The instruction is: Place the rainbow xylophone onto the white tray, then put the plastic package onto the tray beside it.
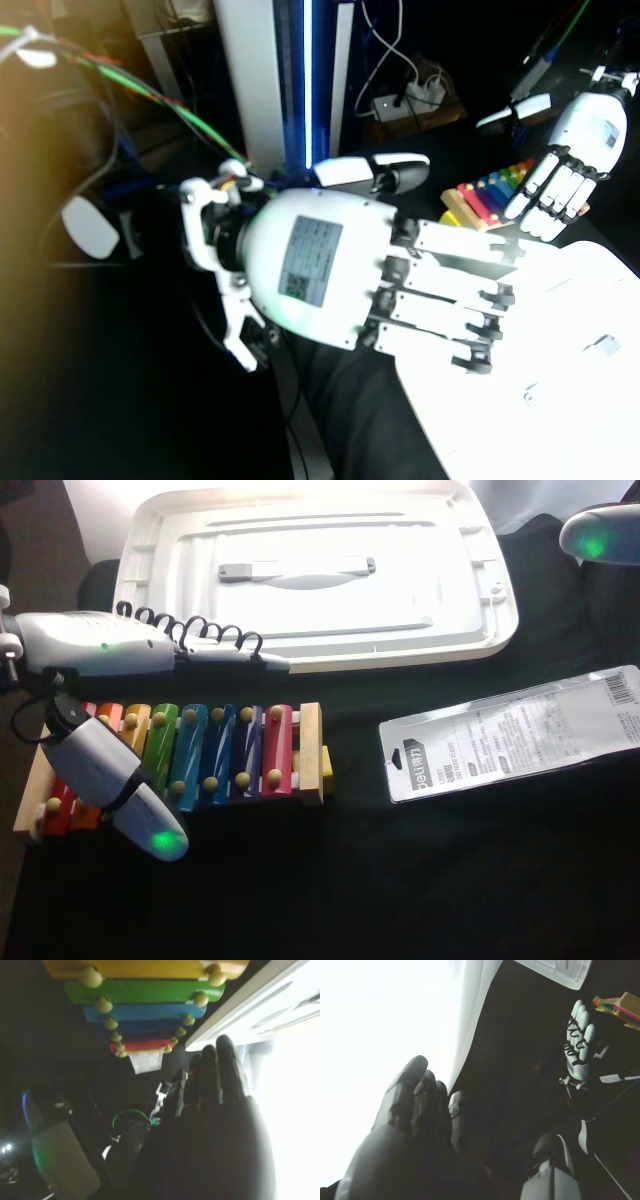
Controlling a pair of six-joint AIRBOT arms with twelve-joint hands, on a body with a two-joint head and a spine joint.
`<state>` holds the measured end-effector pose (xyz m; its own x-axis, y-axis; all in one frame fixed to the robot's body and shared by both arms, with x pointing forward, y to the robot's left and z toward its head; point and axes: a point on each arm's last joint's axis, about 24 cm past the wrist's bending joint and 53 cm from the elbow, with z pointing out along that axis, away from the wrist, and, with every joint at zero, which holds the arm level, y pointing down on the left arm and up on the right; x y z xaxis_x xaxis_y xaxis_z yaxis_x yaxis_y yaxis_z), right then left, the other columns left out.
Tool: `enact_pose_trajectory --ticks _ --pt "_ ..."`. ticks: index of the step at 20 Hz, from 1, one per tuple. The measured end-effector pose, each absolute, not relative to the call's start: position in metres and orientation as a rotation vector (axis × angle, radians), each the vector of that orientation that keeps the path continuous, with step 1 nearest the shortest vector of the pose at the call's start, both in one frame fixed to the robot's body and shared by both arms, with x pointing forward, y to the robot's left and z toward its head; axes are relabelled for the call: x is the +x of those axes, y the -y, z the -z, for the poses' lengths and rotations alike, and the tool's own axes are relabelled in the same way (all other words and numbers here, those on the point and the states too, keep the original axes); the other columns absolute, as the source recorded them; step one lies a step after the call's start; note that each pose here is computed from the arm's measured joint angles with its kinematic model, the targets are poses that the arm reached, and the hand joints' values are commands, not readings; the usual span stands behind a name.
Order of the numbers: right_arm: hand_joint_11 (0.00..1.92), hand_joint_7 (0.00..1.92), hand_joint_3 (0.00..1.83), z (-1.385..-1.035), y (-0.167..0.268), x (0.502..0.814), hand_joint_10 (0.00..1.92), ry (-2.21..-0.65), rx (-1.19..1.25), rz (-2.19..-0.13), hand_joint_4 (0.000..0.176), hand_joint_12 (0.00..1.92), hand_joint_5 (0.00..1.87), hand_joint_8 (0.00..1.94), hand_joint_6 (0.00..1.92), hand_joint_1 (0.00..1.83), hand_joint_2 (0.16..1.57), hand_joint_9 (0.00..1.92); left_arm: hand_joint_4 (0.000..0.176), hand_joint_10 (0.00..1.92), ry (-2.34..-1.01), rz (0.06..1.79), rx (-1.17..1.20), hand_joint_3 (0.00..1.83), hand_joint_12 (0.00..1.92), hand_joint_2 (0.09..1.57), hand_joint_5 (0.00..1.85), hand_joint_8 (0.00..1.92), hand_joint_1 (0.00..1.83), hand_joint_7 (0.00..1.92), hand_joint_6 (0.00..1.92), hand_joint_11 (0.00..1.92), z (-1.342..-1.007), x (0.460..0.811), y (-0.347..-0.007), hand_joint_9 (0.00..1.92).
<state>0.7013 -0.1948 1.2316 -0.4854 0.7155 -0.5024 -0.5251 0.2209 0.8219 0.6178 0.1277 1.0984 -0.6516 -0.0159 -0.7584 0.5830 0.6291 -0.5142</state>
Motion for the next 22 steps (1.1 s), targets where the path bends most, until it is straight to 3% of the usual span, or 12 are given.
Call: enact_pose_trajectory --ticks 5,7,9,10,11,14,15,17,19,20,22 --pt "0.0 0.15 0.0 -1.231 0.194 0.701 0.01 -1.453 0.188 -1.497 0.081 0.83 0.25 0.0 0.0 0.5 0.89 0.18 0.063 0.0 -2.107 1.0 0.425 0.0 0.11 0.6 0.0 0.0 0.55 0.11 0.0 0.13 -1.087 0.625 -0.127 0.14" --pt "0.0 0.17 0.0 -1.231 0.194 0.701 0.01 -1.453 0.189 -1.498 0.077 0.91 0.26 0.0 0.0 0.5 0.87 0.21 0.067 0.01 -2.113 0.991 0.421 0.0 0.11 0.6 0.0 0.0 0.55 0.11 0.0 0.14 -1.084 0.628 -0.127 0.15" --pt "0.0 0.18 0.0 -1.23 0.193 0.7 0.01 -1.458 0.183 -1.499 0.074 0.92 0.28 0.01 0.01 0.52 0.87 0.21 0.075 0.0 -2.113 0.983 0.411 0.0 0.1 0.59 0.0 0.01 0.54 0.12 0.0 0.13 -1.084 0.631 -0.13 0.14" --pt "0.0 0.19 0.0 -1.23 0.193 0.7 0.01 -1.458 0.182 -1.499 0.083 0.94 0.28 0.0 0.0 0.51 0.86 0.22 0.072 0.01 -2.114 0.977 0.407 0.0 0.11 0.6 0.0 0.01 0.54 0.12 0.0 0.15 -1.083 0.632 -0.131 0.15" --pt "0.0 0.17 0.0 -1.23 0.193 0.7 0.0 -1.459 0.183 -1.499 0.078 0.89 0.27 0.0 0.0 0.52 0.87 0.21 0.073 0.01 -2.119 0.976 0.408 0.0 0.11 0.61 0.0 0.0 0.57 0.12 0.0 0.15 -1.081 0.631 -0.131 0.15" --pt "0.0 0.18 0.0 -1.23 0.193 0.7 0.0 -1.459 0.182 -1.5 0.089 0.81 0.25 0.0 0.0 0.53 0.88 0.2 0.046 0.01 -2.13 0.978 0.416 0.0 0.11 0.61 0.0 0.01 0.6 0.13 0.0 0.18 -1.075 0.629 -0.127 0.17" --pt "0.0 0.17 0.0 -1.23 0.192 0.7 0.0 -1.46 0.181 -1.5 0.097 0.74 0.25 0.0 0.0 0.53 0.89 0.18 0.026 0.01 -2.134 0.982 0.413 0.01 0.11 0.62 0.0 0.01 0.59 0.14 0.0 0.19 -1.074 0.628 -0.127 0.18" --pt "0.0 0.17 0.0 -1.23 0.192 0.699 0.0 -1.461 0.179 -1.5 0.103 0.65 0.25 0.0 0.0 0.54 0.88 0.17 0.03 0.0 -2.141 0.978 0.419 0.0 0.09 0.62 0.0 0.0 0.6 0.11 0.0 0.16 -1.071 0.627 -0.127 0.15" --pt "0.0 0.18 0.0 -1.229 0.192 0.699 0.0 -1.464 0.176 -1.5 0.093 0.62 0.25 0.0 0.0 0.53 0.88 0.17 0.027 0.01 -2.141 0.979 0.417 0.01 0.09 0.63 0.0 0.01 0.62 0.12 0.0 0.17 -1.071 0.627 -0.127 0.16" --pt "0.0 0.17 0.0 -1.229 0.191 0.698 0.0 -1.466 0.173 -1.501 0.091 0.66 0.25 0.0 0.0 0.53 0.88 0.17 0.039 0.01 -2.146 0.98 0.414 0.01 0.09 0.63 0.0 0.0 0.62 0.11 0.0 0.17 -1.07 0.626 -0.128 0.17" --pt "0.0 0.18 0.0 -1.229 0.19 0.698 0.0 -1.466 0.173 -1.502 0.089 0.65 0.25 0.0 0.0 0.54 0.9 0.17 0.043 0.01 -2.154 0.976 0.423 0.01 0.09 0.65 0.0 0.0 0.64 0.11 0.0 0.18 -1.066 0.625 -0.127 0.17"
